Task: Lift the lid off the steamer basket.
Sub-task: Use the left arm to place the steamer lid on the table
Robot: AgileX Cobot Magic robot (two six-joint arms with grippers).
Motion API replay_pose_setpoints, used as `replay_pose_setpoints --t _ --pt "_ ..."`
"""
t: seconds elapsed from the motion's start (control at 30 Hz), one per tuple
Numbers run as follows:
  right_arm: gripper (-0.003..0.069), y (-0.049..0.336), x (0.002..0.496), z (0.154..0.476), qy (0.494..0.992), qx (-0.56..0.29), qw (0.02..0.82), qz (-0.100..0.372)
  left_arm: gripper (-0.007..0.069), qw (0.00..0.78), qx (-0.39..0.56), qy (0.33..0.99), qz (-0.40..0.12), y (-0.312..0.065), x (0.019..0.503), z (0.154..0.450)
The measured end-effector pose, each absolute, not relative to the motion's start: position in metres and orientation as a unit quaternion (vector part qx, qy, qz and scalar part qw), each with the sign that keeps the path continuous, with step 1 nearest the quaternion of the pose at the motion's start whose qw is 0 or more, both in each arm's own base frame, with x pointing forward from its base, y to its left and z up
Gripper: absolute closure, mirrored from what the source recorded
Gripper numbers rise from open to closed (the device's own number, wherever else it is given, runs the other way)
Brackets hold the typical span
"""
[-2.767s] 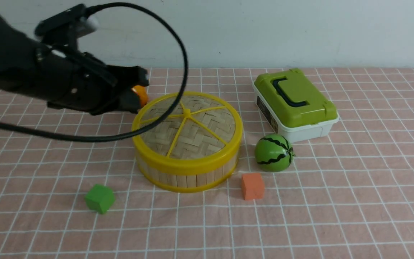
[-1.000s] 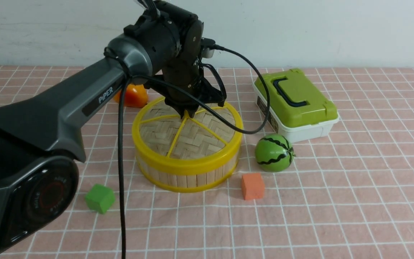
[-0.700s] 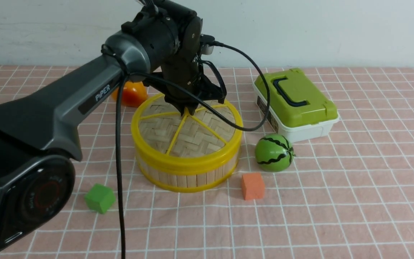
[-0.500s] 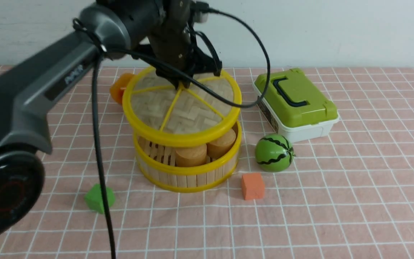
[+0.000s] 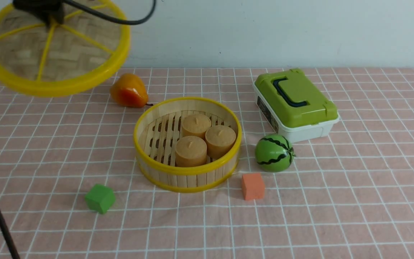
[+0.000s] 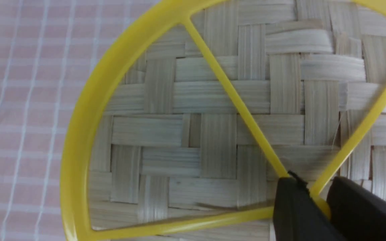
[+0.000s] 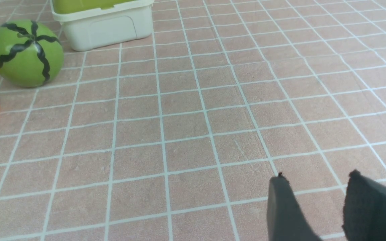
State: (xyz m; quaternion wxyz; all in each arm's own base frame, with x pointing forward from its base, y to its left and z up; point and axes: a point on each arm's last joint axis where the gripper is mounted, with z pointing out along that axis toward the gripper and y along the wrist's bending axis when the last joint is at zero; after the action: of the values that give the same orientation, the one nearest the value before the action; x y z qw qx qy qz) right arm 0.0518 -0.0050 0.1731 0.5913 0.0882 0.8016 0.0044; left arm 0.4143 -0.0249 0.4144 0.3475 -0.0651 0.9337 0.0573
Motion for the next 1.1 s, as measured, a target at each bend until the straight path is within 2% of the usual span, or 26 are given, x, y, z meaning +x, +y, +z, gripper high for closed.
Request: replay_pose_setpoints --t 0.07,0.17,0.2,0.23,0.27,0.3,0.37,0.47,0.57,0.67,0.87,0.93,1.0,1.03,1.1 --pt "0.0418 -0.005 0.052 0.173 0.802 0.088 0.591 0.004 0.0516 0.324 -0.079 0.941 0.059 -0.010 0.419 0.396" --pt "0.0418 -0.005 0.052 0.173 0.802 0.088 0.591 0.004 0.0516 0.301 -0.113 0.946 0.050 0.021 0.432 0.339" --pt "0.0418 -0.005 0.052 0.173 0.802 0.088 0.591 0.004 0.0516 0.295 -0.116 0.947 0.050 0.023 0.432 0.332" --pt "0.0418 -0.005 0.052 0.173 0.802 0.088 0.591 0.004 0.0516 0.291 -0.129 0.947 0.041 0.026 0.437 0.302" --pt "0.0418 -0.005 0.052 0.173 0.802 0.088 0.591 0.004 0.0516 0.281 -0.133 0.950 0.039 0.026 0.438 0.288" --pt "0.0418 -0.005 0.052 0.173 0.802 0.088 0.591 0.004 0.0516 0.283 -0.133 0.949 0.038 0.026 0.439 0.288" --pt "0.0418 -0.005 0.052 0.173 0.802 0.088 0.591 0.004 0.0516 0.259 -0.136 0.956 0.031 0.023 0.445 0.245" --pt "0.0418 -0.005 0.052 0.173 0.802 0.088 0.591 0.004 0.0516 0.237 -0.132 0.962 0.027 0.019 0.453 0.216" --pt "0.0418 -0.005 0.052 0.173 0.802 0.088 0.591 0.004 0.0516 0.229 -0.131 0.964 0.026 0.018 0.457 0.201" --pt "0.0418 -0.005 0.052 0.173 0.802 0.088 0.591 0.004 0.0491 0.237 -0.133 0.962 0.020 0.017 0.459 0.201" --pt "0.0418 -0.005 0.052 0.173 0.802 0.088 0.591 0.004 0.0265 0.234 -0.152 0.960 -0.008 0.013 0.456 0.208" --pt "0.0418 -0.005 0.052 0.173 0.802 0.088 0.591 0.004 0.0228 0.234 -0.150 0.961 -0.012 0.012 0.451 0.219" --pt "0.0418 -0.005 0.052 0.173 0.802 0.088 0.591 0.004 0.0230 0.253 -0.133 0.958 -0.013 0.011 0.442 0.248" --pt "0.0418 -0.005 0.052 0.173 0.802 0.088 0.591 0.004 0.0266 0.279 -0.119 0.953 -0.015 0.011 0.432 0.277" --pt "0.0418 -0.005 0.052 0.173 0.802 0.088 0.591 0.004 0.0353 0.319 -0.105 0.942 -0.022 0.009 0.414 0.316"
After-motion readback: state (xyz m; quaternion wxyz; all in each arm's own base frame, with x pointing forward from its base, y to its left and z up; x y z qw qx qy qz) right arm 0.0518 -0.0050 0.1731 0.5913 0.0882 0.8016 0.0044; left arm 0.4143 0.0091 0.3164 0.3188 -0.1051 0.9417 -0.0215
